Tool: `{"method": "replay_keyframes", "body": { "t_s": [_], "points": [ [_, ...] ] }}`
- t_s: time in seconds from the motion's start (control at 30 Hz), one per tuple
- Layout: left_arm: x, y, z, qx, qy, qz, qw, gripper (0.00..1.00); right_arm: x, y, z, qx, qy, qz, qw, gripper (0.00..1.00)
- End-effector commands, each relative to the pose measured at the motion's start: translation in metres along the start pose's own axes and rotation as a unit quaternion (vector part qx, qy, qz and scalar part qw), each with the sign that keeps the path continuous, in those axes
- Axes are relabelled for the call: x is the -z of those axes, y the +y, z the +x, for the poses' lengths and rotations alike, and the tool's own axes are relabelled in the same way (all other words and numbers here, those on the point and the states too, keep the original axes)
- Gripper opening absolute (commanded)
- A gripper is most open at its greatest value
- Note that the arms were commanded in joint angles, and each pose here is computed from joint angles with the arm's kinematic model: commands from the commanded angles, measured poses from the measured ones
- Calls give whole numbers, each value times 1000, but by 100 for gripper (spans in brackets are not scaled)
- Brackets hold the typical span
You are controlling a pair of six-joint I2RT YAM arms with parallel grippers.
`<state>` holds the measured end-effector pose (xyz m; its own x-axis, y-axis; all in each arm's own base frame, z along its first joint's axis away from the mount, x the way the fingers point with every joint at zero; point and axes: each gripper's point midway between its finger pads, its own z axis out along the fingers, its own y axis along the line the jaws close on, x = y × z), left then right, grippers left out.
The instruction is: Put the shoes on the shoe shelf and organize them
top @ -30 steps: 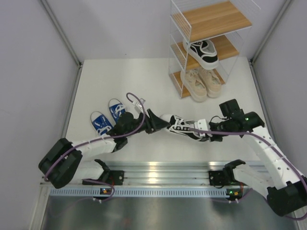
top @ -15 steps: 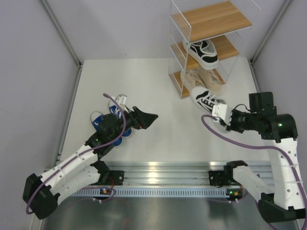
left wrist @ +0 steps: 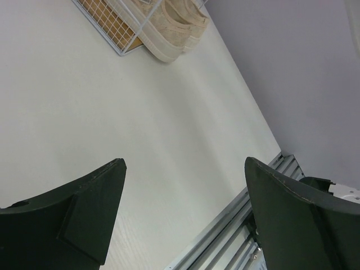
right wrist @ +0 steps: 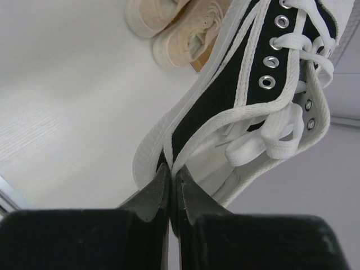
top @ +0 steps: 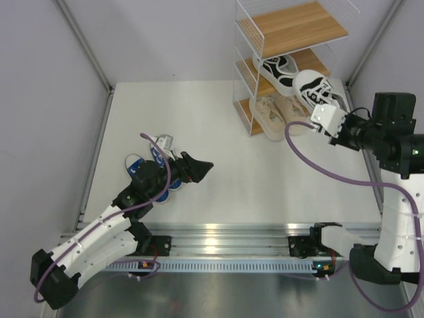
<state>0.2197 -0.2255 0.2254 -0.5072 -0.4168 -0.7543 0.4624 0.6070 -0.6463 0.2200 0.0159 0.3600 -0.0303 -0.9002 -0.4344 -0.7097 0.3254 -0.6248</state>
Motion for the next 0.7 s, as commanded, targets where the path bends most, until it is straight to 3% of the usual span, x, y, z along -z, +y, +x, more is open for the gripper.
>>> {"method": "replay_keyframes", "body": {
  "t_s": [0.0, 0.67],
  "points": [
    [4, 2, -4, -16, -11, 0, 1000, 92, 8, -39, 5, 8, 28, 46, 999, 0],
    [11, 2, -3, -21, -15, 3, 1000, 92, -39, -125, 16, 4, 15, 88, 996, 0]
  ]
}}
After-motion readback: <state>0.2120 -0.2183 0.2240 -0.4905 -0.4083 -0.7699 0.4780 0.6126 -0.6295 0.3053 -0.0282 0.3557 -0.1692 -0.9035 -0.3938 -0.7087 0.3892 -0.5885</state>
